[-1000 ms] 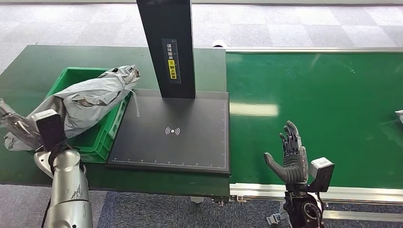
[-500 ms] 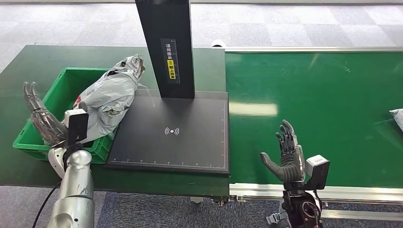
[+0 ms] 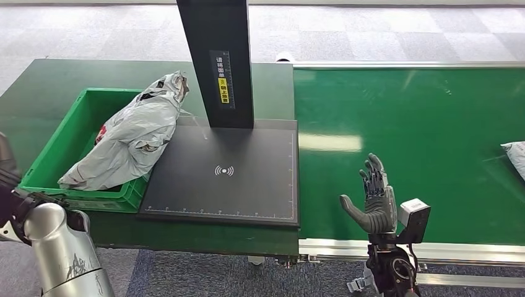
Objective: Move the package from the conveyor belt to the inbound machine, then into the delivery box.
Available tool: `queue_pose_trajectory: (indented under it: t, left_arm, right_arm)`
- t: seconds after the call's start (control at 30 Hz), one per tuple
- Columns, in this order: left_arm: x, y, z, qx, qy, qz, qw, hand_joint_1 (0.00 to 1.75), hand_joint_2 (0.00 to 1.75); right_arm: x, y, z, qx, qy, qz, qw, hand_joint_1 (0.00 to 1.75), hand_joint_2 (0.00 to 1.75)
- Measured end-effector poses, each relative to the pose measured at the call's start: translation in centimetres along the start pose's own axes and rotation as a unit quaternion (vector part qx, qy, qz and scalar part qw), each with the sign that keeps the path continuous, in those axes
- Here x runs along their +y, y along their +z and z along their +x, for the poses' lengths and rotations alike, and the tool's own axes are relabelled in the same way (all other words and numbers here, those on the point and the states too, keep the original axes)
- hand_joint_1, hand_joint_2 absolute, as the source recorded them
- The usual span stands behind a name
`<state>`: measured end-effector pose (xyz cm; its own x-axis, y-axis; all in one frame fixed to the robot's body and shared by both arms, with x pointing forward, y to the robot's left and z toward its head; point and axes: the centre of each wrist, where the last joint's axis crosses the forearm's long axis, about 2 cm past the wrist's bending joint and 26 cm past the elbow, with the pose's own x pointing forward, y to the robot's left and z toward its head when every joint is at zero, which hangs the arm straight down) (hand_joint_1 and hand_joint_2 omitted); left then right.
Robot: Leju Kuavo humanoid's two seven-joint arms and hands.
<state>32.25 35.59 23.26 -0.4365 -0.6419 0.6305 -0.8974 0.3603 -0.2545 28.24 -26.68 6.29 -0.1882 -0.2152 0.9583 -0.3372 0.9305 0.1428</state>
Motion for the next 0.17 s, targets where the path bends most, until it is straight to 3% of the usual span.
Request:
queue_pose_trajectory:
  t: [0.17]
  left_arm:
    - [-1.4, 2.0, 0.8, 0.065, 0.110, -0.022, 0.992, 0.00, 1.75]
  right_arm:
    - [0.0, 0.2, 0.0, 0.001, -0.004, -0.004, 1.000, 0.00, 1.75]
